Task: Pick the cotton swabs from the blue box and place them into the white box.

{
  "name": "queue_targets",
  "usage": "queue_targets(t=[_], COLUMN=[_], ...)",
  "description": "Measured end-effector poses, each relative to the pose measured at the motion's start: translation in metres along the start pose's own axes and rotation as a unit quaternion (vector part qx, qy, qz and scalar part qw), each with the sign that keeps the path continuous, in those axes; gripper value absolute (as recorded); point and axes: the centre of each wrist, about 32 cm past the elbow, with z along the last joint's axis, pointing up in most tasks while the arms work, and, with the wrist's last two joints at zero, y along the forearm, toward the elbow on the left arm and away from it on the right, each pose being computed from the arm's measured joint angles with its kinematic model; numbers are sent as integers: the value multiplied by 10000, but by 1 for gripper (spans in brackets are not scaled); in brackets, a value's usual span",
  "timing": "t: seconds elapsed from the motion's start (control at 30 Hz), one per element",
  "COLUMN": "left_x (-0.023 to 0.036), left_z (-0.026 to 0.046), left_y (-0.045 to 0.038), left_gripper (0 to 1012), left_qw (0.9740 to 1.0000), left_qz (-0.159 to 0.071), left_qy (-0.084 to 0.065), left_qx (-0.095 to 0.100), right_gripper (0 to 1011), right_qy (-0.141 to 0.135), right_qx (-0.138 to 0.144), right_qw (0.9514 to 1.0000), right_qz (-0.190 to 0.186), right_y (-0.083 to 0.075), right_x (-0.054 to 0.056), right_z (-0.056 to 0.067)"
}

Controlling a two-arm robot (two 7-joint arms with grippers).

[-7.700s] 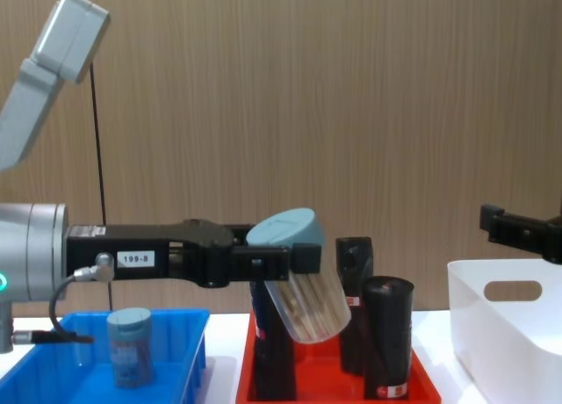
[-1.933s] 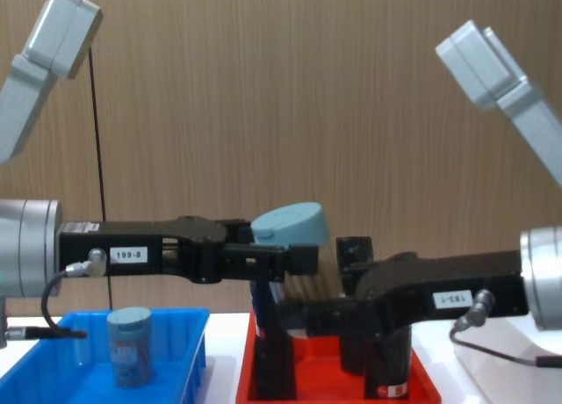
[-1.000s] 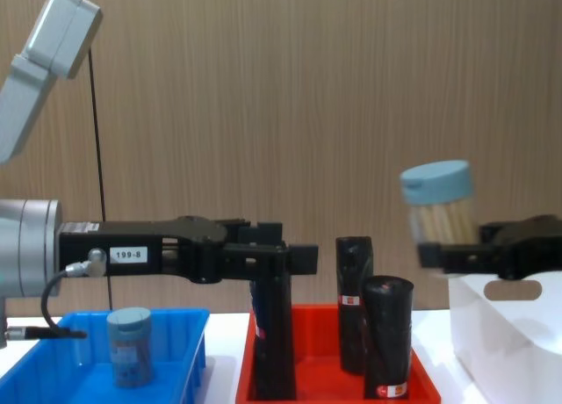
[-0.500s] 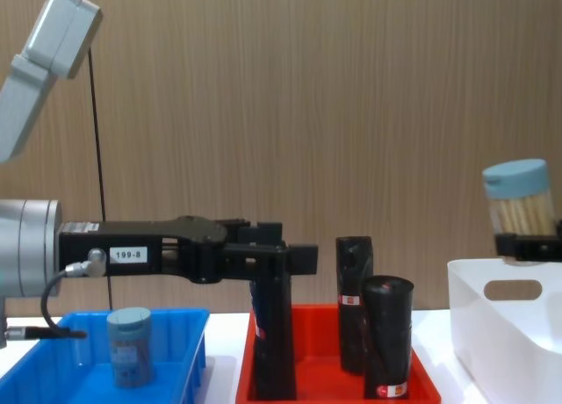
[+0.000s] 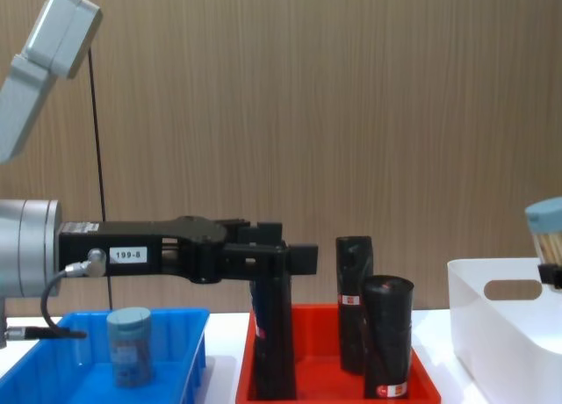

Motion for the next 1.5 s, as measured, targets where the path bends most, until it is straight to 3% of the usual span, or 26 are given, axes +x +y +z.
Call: queue_targets(t=[0.17,0.23,0.27,0.6,0.87,1.03,1.23,1.27,1.5], left_x=[0,0,0,0,-6,-34,-110,-110,-200], left_z=[0,0,0,0,-1,-8,-25,-25,-44], left_y=[0,0,0,0,-5,-27,-87,-87,-155], left_gripper=[1003,1003,1003,1003,1003,1003,1003,1003,1003], left_qw=[10000,10000,10000,10000,10000,9999,9987,9987,9957], left_qz=[0,0,0,1,39,165,488,488,877], left_qy=[0,0,0,0,-7,-43,-140,-140,-265], left_qx=[0,0,0,0,8,23,67,67,98], right_gripper=[661,699,776,999,1001,1001,1001,1001,1001], right_qy=[-14,-24,-27,-47,-56,-80,-102,-102,-75], right_qx=[-99,-140,-164,-218,-194,-84,170,170,485], right_qw=[9999,9998,9997,9993,9993,9994,9993,9993,9982], right_qz=[-125,-171,-201,-307,-315,-314,-320,-320,-338], right_y=[50,69,80,106,105,87,36,36,-48], right_x=[43,60,71,102,85,-21,-255,-255,-526], right_z=[-43,-61,-73,-105,-108,-123,-150,-150,-168])
